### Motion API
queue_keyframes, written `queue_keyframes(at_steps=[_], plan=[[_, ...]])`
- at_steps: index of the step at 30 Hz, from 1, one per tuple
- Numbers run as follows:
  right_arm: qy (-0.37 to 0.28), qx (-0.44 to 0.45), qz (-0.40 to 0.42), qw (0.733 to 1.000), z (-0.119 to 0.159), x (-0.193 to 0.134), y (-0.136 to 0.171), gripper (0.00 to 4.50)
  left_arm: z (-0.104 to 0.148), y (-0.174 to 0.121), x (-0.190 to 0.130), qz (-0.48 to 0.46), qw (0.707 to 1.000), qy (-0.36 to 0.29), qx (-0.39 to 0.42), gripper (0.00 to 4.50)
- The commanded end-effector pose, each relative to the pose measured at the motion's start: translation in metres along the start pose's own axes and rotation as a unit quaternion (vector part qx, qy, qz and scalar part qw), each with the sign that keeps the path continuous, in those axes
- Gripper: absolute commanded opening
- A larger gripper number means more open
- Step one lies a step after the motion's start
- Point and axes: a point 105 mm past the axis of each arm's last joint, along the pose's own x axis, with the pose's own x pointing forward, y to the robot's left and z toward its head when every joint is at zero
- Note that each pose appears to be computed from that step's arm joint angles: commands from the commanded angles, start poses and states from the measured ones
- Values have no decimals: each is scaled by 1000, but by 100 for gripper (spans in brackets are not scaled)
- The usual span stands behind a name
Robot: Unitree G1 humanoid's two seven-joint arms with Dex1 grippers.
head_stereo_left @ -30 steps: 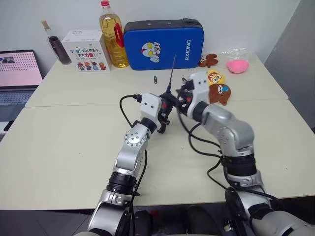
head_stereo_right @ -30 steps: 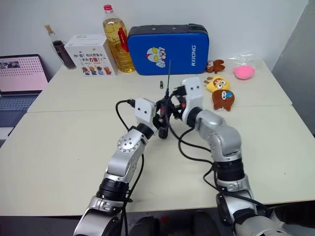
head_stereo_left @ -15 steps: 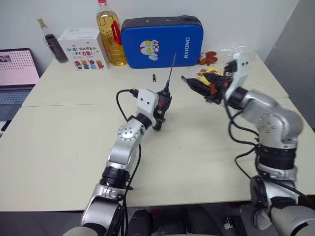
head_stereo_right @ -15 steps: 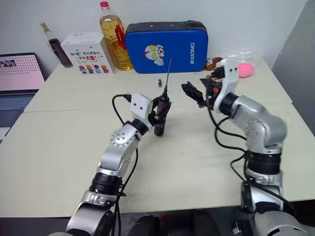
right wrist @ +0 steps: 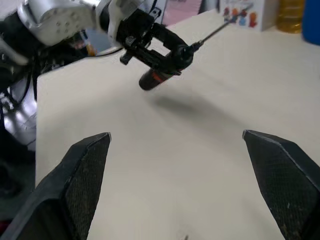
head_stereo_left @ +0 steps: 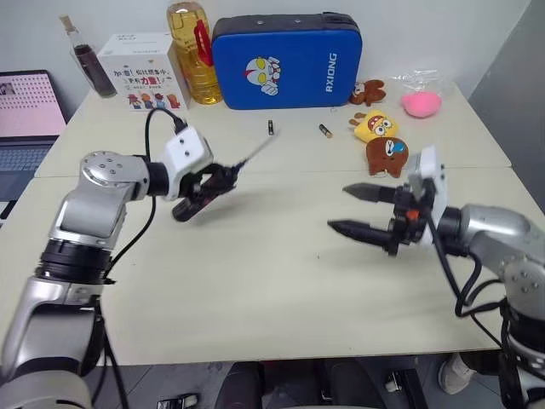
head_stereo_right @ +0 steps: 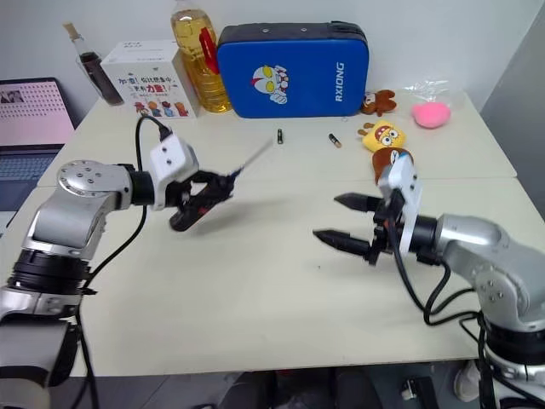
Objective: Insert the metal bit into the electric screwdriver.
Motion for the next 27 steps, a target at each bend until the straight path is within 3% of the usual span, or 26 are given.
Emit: queue_keyframes(at_steps=[1,4,8,12,16,19,27], plan=[[-7,-44,-5,999,-5,4,8,448,-31,-5,7,-33,997,63,33,199],[-8,-48,-13,999,-10,5,8,450,-44,-9,15,-47,995,81,38,273],[-6,-50,-42,998,-17,2,-2,450,-41,-6,31,-46,996,63,32,363],[16,-56,-62,996,-26,-6,-13,450,-35,9,18,-25,998,56,25,447],[25,-61,-64,996,-26,-10,-19,450,-25,11,0,-30,999,26,6,449],[46,-74,-73,994,-25,-21,-37,450,-17,9,-30,-28,999,-15,-18,449],[69,-81,-95,990,-28,-41,-67,450,-43,1,-65,74,995,-7,-62,449]])
